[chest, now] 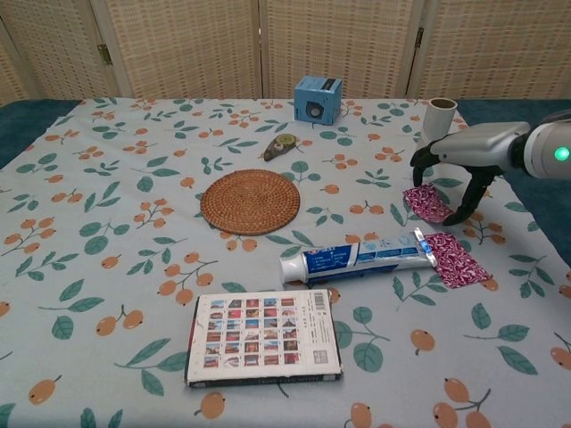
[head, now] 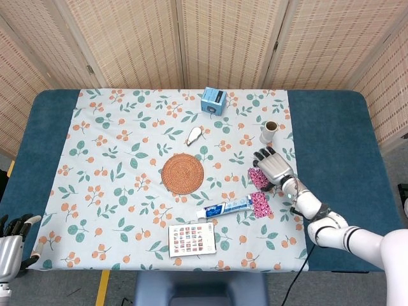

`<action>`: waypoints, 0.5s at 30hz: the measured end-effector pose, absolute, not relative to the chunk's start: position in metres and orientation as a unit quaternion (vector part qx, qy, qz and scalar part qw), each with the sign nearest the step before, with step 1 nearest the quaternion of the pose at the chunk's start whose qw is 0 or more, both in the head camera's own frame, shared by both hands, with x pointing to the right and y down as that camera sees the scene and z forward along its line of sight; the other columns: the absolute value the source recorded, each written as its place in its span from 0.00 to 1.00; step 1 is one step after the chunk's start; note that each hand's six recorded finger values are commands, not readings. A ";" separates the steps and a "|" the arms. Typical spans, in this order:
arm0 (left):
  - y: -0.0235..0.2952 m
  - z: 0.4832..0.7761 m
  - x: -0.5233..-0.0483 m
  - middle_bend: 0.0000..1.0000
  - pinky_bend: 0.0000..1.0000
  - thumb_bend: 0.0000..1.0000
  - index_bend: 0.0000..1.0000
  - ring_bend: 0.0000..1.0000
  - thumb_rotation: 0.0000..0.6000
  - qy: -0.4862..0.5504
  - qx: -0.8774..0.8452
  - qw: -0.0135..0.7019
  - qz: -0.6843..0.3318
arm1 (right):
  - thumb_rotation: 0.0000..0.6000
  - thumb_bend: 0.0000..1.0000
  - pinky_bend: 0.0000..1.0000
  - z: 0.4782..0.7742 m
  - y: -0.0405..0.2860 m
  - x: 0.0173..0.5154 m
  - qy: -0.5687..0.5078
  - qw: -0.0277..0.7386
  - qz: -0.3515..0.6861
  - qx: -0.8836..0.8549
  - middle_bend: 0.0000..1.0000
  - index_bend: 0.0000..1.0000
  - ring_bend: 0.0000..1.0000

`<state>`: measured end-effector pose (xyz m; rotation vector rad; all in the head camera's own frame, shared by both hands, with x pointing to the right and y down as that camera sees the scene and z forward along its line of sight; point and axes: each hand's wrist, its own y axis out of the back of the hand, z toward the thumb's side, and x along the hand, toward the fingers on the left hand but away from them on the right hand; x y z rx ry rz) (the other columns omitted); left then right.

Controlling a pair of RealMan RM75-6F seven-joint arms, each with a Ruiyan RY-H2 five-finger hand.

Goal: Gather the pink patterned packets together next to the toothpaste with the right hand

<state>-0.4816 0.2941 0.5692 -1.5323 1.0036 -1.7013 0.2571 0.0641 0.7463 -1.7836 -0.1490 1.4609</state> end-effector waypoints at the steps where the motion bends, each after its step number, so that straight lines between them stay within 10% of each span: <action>1: 0.294 0.569 -0.482 0.20 0.00 0.43 0.24 0.20 1.00 0.381 -0.582 0.315 -0.646 | 0.78 0.22 0.00 0.744 0.064 0.258 -0.063 0.403 0.578 -0.707 0.12 0.31 0.00; 15: 0.292 0.570 -0.481 0.20 0.00 0.43 0.24 0.20 1.00 0.382 -0.586 0.316 -0.641 | 0.79 0.22 0.00 0.704 0.112 0.284 -0.114 0.340 0.564 -0.744 0.11 0.31 0.00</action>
